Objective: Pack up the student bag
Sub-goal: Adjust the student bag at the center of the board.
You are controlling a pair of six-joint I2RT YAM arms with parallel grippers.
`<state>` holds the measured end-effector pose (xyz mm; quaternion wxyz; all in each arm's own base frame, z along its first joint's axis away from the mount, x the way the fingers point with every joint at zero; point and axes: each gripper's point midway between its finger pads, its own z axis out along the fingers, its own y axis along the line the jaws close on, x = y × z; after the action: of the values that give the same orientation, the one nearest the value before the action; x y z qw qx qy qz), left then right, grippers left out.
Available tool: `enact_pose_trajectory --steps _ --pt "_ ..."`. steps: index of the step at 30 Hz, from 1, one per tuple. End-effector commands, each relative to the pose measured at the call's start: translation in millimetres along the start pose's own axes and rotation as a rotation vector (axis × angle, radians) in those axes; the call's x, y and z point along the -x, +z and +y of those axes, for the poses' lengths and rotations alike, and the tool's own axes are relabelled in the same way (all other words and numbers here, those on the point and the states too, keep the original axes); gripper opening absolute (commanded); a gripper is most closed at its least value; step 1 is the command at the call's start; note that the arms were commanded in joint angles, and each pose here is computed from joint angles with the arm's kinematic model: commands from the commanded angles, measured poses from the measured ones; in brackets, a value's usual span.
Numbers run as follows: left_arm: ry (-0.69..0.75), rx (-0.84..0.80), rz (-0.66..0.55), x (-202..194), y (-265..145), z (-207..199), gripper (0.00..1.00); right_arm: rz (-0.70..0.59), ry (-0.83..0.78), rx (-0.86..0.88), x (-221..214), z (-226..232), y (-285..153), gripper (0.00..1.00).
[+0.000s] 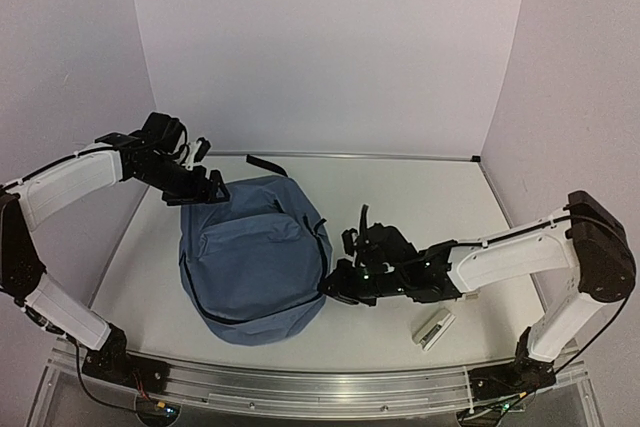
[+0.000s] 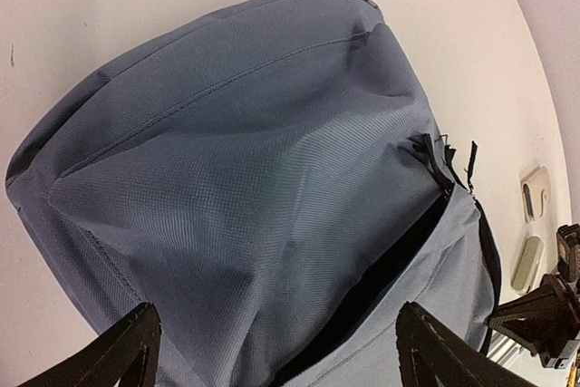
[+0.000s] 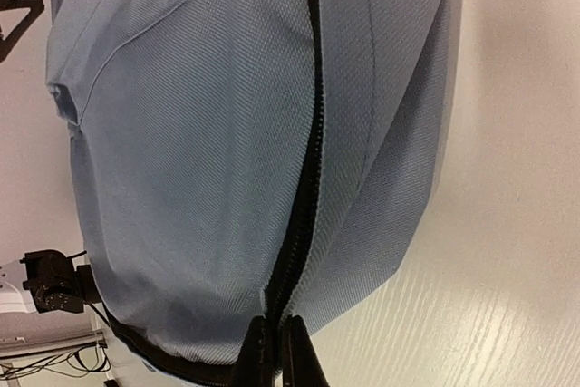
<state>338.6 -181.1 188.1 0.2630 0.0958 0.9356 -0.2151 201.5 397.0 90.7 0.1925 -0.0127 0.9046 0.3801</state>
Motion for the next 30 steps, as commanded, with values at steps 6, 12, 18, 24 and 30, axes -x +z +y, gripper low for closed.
enact_pose_trajectory --steps 6,12,18,24,30 --pt "0.030 -0.134 -0.118 13 -40 -32 0.92 -0.198 -0.162 -0.196 119 -59 -31 0.00" --pt "-0.001 -0.143 -0.097 15 -46 -36 0.92 -0.314 -0.230 -0.406 239 -119 -54 0.00" --pt "-0.042 -0.164 -0.052 10 -33 -37 0.92 -0.360 -0.206 -0.448 298 -134 -63 0.19" --pt "-0.096 -0.218 -0.020 1 -4 -36 0.91 -0.376 -0.188 -0.407 291 -115 -89 0.42" --pt "-0.125 -0.272 -0.020 5 24 -40 0.82 -0.379 -0.148 -0.326 261 -101 -122 0.47"
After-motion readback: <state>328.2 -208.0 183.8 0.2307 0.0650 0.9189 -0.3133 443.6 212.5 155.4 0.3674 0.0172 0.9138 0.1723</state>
